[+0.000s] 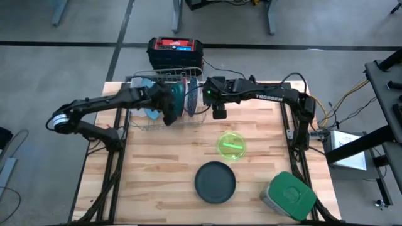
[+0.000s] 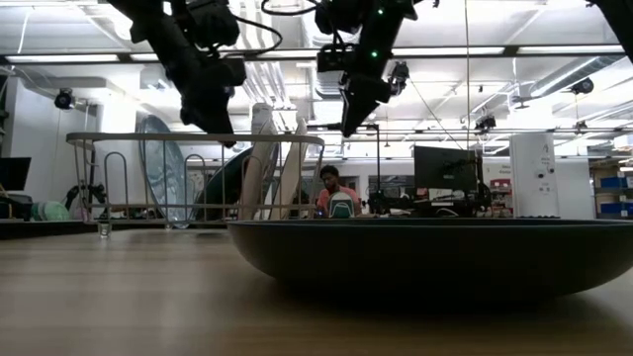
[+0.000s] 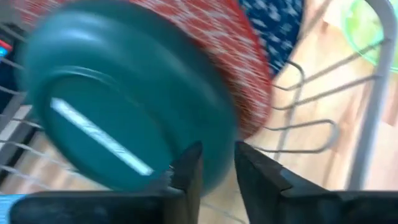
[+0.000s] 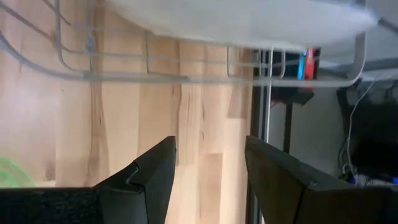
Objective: Sort dishes
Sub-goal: Put the green plate into the dish rack
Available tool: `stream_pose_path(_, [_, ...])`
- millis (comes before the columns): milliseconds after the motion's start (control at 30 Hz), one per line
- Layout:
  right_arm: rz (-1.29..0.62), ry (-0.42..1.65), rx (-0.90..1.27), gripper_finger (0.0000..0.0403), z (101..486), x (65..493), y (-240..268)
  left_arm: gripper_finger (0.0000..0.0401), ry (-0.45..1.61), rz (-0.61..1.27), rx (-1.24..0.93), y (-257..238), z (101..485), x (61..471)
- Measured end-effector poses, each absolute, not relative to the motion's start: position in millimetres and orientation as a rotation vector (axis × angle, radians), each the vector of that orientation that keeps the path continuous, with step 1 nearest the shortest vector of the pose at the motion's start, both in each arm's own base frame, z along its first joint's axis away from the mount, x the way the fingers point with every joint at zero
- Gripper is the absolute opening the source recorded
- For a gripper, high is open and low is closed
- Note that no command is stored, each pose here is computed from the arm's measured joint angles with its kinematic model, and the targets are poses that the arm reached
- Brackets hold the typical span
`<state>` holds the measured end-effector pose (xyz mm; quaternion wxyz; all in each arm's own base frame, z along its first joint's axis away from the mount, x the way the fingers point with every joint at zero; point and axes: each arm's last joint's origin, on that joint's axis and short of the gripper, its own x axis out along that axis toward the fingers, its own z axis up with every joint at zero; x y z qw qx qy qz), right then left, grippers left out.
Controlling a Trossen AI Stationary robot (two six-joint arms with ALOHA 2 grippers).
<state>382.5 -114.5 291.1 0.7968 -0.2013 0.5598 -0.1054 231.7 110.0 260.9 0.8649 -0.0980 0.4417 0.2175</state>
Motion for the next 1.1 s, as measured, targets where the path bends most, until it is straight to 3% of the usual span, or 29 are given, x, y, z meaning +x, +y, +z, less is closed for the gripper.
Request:
stream_pose_path(267, [-0.248,1.231,-0.404,0.0183,284,371,-122,0.0127,0.972,0.603,-0.144,92,247,252])
stream_pose_path(600, [-0.25,1.211,-0.426,0.0183,279,360,-123,0.0129,0.987,0.589,-0.122,71,234,274])
stream_pose_path(1100, [-0.243,1.208,-0.44,0.0183,280,358,-123,0.0127,0.976,0.839,-0.078,73,228,273])
